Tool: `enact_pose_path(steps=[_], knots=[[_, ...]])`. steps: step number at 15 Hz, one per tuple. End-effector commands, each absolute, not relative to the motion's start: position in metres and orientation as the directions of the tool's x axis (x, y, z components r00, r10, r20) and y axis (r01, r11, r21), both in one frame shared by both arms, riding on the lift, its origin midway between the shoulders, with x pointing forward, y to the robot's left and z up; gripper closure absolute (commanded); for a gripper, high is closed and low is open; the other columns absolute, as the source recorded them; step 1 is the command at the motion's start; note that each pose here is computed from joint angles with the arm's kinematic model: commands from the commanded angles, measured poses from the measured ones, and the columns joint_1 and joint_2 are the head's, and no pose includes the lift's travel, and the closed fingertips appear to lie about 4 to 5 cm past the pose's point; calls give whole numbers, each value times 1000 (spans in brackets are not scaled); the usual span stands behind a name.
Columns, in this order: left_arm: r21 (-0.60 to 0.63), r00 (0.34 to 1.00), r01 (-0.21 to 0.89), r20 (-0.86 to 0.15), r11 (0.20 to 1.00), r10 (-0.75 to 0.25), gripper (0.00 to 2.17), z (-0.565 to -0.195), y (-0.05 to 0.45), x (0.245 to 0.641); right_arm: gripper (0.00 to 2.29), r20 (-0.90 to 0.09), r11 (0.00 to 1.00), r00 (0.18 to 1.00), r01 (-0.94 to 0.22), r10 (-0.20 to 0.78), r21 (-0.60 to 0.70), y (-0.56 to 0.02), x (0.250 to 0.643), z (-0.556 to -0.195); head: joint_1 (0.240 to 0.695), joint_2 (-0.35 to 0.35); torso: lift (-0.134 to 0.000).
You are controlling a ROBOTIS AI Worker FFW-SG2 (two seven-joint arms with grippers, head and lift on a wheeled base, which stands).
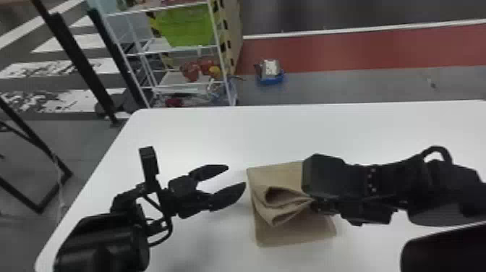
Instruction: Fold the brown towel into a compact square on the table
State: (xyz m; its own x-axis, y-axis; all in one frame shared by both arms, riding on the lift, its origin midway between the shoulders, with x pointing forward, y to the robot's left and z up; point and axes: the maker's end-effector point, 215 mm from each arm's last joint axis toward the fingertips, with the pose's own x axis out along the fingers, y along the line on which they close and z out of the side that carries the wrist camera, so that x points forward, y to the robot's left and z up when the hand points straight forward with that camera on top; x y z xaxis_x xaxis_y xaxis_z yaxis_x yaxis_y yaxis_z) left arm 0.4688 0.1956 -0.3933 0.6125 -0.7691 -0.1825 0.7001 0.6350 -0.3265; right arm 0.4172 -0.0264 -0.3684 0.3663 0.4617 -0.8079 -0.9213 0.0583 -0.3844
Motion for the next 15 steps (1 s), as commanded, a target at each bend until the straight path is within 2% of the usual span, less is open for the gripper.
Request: enact_pose_path(steps=[1,5,7,11,13,15], knots=[[-328,615,697,-184,638,-767,66,-394,196,470,1318,-817,51,355,-926,455,-374,-27,412,-375,695,211,-134],[-328,614,698,-185,637,-768,66,-395,194,470,1305,-827,32,335,-933,451,-360,-22,404,-384,695,214,-134],[-327,614,699,-184,636,-768,66,-394,192,471,1177,-833,23,322,-937,449,-350,-19,399,-390,695,216,-134],[-326,613,700,-183,635,-769,66,-393,191,472,410,-837,45,312,-944,450,-327,-21,392,-394,695,220,-134],[-325,613,700,-184,636,-769,66,-394,191,471,279,-825,66,312,-945,470,-320,-20,388,-386,695,219,-134],[-328,611,700,-185,635,-770,66,-395,190,472,201,-802,163,284,-959,526,-232,-23,384,-378,695,220,-134]])
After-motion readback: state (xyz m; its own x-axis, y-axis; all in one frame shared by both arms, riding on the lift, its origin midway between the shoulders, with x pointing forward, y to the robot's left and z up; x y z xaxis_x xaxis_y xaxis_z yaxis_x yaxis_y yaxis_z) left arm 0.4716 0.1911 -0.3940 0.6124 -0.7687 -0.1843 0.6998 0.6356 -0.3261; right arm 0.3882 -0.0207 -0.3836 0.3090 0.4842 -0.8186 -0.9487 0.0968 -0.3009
